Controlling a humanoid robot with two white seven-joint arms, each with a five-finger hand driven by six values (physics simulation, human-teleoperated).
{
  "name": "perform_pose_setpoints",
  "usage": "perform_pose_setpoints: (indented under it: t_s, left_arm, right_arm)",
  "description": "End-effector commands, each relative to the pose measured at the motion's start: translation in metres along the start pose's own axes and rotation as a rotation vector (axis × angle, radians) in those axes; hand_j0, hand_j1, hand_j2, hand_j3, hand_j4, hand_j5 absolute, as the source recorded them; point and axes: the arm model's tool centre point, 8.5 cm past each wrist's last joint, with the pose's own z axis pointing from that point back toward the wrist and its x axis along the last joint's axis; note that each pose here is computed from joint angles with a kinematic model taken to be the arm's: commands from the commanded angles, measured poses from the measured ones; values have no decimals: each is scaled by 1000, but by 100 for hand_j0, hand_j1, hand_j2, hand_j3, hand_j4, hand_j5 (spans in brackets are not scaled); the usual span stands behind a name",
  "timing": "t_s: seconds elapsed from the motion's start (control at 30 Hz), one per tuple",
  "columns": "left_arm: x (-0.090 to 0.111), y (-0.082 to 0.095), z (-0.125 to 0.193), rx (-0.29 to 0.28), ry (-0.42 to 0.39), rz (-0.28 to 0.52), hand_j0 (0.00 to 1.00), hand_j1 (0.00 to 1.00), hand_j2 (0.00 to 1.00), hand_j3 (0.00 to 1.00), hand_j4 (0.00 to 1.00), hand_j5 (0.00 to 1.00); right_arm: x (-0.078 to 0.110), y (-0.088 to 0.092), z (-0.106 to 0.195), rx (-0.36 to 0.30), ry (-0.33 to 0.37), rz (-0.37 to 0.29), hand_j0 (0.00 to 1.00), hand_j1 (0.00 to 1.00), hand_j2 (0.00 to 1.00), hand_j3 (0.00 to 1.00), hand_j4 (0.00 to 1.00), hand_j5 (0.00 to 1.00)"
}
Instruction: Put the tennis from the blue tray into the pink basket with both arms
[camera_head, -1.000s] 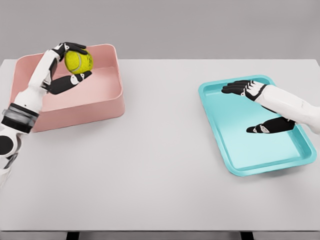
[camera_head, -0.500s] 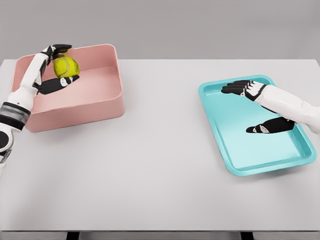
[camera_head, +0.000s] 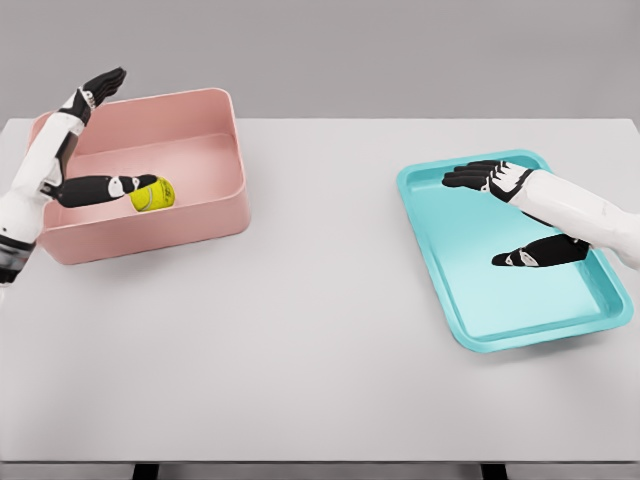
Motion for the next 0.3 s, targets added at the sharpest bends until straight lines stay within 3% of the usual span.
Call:
perform_pose_setpoints:
  t_s: [0.0, 0.1, 0.27]
  left_arm:
    - [14, 13, 1, -30, -54, -39, 100, 100, 100, 100, 100, 100]
    - [10, 17, 16, -81, -15, -89, 100, 100, 100, 100, 100, 100]
    - [5, 20, 28, -110, 18, -121, 100, 100, 100, 100, 100, 100]
  right_arm:
    - [0, 0, 0, -4, -2, -7, 100, 100, 100, 100, 100, 100]
    - [0, -1, 0, -3, -1, -5, 100, 100, 100, 100, 100, 100]
    - [0, -1, 1, -1, -1, -3, 100, 100, 100, 100, 100, 100]
